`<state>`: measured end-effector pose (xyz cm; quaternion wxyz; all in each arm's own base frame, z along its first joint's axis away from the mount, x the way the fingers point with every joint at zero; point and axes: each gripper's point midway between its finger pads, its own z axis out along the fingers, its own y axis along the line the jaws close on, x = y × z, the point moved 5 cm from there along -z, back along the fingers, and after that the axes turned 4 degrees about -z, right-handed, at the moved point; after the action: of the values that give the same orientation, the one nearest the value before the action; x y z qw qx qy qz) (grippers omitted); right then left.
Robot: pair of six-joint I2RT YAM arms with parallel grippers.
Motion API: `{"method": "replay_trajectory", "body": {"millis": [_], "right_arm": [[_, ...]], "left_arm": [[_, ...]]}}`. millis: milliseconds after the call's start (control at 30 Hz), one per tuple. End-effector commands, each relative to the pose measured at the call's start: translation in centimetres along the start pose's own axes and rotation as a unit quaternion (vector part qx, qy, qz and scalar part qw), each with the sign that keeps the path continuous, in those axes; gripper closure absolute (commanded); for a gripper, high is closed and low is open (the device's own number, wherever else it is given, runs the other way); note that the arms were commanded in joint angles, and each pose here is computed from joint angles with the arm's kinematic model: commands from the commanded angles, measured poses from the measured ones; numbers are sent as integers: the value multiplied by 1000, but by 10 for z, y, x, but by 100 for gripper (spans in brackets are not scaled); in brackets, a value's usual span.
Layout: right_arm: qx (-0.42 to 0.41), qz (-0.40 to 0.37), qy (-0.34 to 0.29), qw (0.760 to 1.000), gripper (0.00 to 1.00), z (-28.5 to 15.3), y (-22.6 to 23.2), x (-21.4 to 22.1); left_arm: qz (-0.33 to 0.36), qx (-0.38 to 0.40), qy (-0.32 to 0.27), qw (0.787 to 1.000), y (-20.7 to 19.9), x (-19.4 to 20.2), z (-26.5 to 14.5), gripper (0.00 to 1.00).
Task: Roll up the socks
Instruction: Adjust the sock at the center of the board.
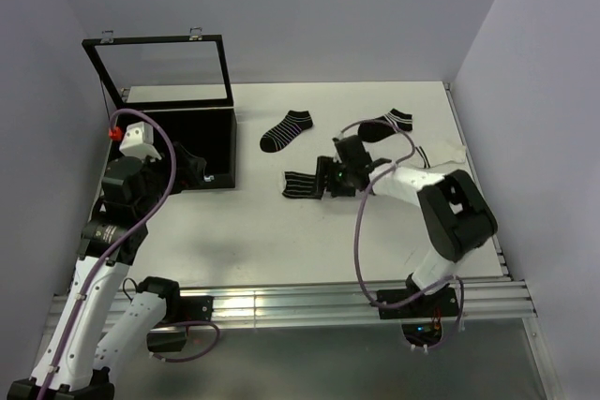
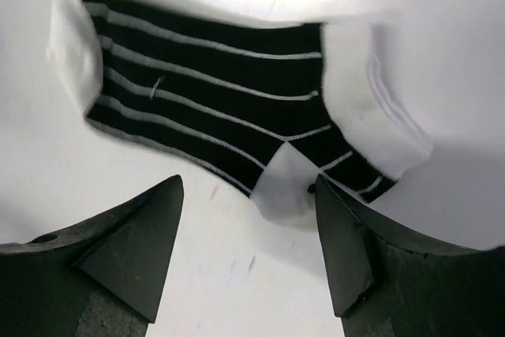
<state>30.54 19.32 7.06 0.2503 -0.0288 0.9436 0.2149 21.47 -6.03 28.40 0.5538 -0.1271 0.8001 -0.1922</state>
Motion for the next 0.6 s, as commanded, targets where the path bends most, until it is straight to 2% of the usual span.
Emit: {"method": "replay_trajectory", "body": {"millis": [0,100,133,267,400,433,567], "right_arm": [[-20,-17,10,1000,25,-26,40,37],[-37,-80,-2,996,24,-50,70,48],[-18,-109,-8,994,25,-57,68,48],[-28,-214,-45,975,26,-75,82,28],[-45,-298,-23,953,27,-59,99,9],[-56,-322,-18,945,30,-53,102,7],[-101,-348,-8,932,31,-30,126,-8]], "left_arm": [[-4,34,-19,999,-13,-9,-1,3],[-1,37,-15,999,-15,-9,1,3],[-1,36,-15,999,-14,-8,2,3],[-5,33,-14,999,-13,-6,4,3],[-10,30,-8,999,-12,-3,7,3],[-11,28,-9,999,-12,-3,7,3],[-11,17,-11,1000,-9,-3,8,3]]}}
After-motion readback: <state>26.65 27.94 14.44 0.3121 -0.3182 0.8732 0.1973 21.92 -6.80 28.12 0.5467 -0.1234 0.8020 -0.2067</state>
